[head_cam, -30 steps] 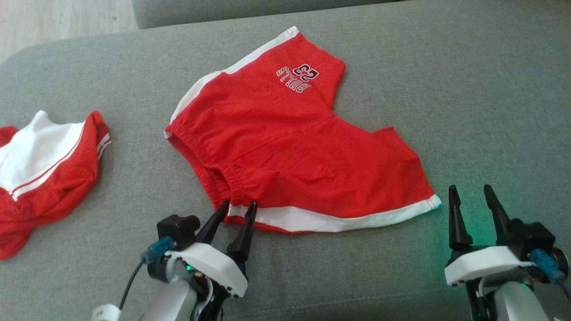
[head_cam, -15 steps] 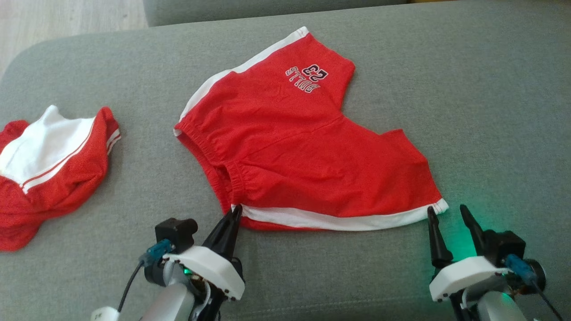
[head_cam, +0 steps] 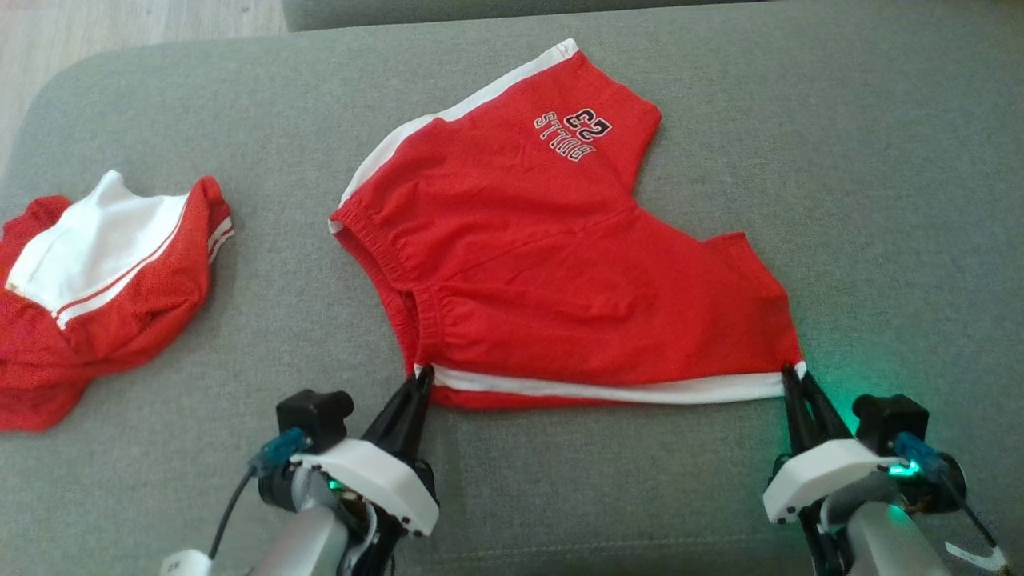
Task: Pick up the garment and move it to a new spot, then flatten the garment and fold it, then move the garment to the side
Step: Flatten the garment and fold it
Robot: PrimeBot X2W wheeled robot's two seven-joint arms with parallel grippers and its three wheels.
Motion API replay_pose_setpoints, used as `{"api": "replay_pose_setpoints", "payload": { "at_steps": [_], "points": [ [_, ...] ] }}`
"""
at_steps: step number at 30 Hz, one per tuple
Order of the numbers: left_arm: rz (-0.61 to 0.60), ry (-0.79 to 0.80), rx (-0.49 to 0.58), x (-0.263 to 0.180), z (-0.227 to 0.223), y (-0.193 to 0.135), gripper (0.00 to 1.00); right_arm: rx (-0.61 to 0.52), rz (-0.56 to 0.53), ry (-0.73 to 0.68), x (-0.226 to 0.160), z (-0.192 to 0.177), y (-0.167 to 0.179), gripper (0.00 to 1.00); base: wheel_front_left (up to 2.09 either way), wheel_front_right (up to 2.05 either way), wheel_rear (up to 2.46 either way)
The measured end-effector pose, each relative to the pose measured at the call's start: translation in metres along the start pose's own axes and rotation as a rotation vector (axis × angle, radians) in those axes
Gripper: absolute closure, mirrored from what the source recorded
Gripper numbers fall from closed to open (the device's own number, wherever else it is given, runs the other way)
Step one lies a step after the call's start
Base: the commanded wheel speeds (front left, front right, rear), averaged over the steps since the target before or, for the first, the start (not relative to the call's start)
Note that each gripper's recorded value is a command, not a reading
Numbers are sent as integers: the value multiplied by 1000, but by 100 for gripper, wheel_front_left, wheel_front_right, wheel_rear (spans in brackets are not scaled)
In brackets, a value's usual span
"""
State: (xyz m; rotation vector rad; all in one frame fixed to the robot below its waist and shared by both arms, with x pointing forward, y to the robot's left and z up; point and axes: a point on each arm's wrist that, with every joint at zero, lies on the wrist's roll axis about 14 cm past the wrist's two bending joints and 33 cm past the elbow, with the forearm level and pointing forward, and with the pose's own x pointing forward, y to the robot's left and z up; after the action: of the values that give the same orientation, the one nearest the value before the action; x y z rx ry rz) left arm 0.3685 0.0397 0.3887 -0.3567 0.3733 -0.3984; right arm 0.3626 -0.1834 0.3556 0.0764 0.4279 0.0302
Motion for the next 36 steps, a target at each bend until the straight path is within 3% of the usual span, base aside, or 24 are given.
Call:
{"api": "replay_pose_setpoints", "payload": {
  "at_steps": [5, 15, 22, 36],
  "points": [
    [4, -84, 0, 0, 27, 0, 100, 38, 5, -53, 0, 16, 3, 100, 0, 0, 0],
    [-1, -334, 114, -20, 109, -8, 100, 81, 80, -349, -16, 110, 26, 100, 0, 0, 0],
    [6, -369, 116, -46, 107, -13, 100, 103, 120, -483, -36, 150, 37, 100, 0, 0, 0],
    [46, -307, 65, -71, 69, -7, 100, 142, 76, -416, -68, 125, 20, 100, 0, 0, 0]
  ]
}}
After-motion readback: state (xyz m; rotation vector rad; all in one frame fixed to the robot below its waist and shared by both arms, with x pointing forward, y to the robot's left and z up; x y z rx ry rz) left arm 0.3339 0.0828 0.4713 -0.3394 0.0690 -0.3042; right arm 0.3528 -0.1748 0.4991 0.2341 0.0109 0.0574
